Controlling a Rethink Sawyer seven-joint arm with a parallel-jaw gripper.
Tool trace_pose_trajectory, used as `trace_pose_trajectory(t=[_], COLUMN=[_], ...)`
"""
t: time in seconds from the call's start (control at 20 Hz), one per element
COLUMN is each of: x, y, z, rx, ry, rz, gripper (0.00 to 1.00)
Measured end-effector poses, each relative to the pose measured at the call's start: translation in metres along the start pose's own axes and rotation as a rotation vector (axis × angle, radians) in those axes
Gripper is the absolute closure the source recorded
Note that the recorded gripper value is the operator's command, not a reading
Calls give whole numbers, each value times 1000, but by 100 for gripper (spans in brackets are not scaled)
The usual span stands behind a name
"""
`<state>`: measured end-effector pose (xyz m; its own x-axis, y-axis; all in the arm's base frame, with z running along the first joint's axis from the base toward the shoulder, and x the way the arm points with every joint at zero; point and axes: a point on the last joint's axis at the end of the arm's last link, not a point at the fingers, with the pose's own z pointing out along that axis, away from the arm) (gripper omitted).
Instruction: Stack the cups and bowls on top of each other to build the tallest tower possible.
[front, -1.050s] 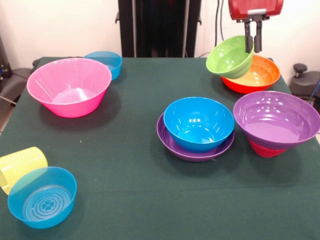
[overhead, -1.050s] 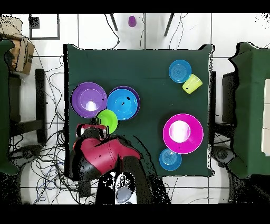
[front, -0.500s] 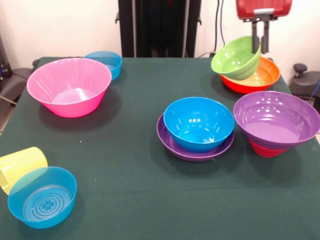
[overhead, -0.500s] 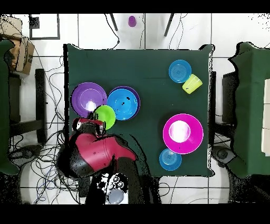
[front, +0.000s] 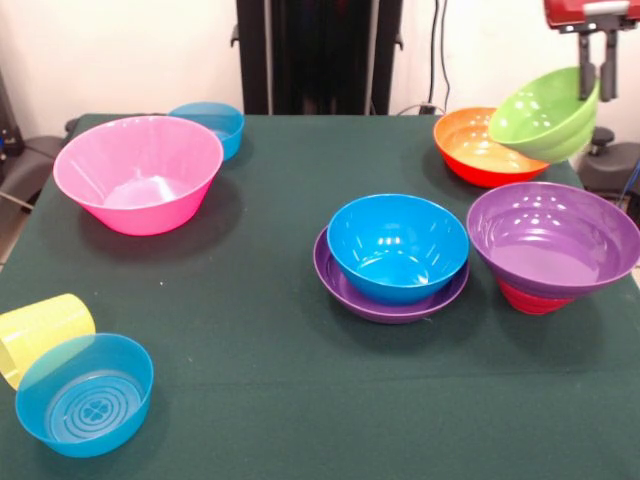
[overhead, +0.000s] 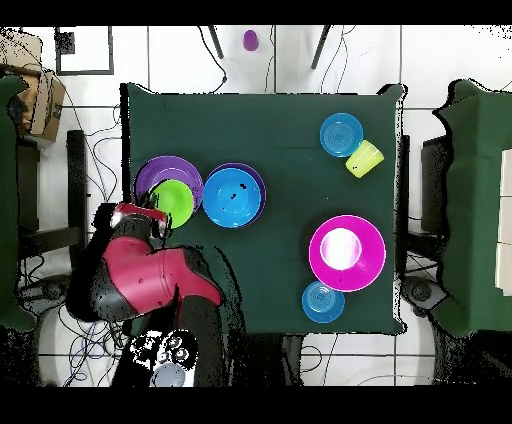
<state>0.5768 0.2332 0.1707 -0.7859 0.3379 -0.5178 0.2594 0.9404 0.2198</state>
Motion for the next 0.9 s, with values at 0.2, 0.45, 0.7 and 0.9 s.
trace_pose_trajectory(t=[0.2,0.45,0.7,0.9], x=[-9,-19,-25,-23], y=[12,13,1,-13], z=[4,17,34,47], rx=[3,26,59,82], ry=[-20,-41,-55,-65], rz=[31,61,76,73], gripper=[100,100,100,100])
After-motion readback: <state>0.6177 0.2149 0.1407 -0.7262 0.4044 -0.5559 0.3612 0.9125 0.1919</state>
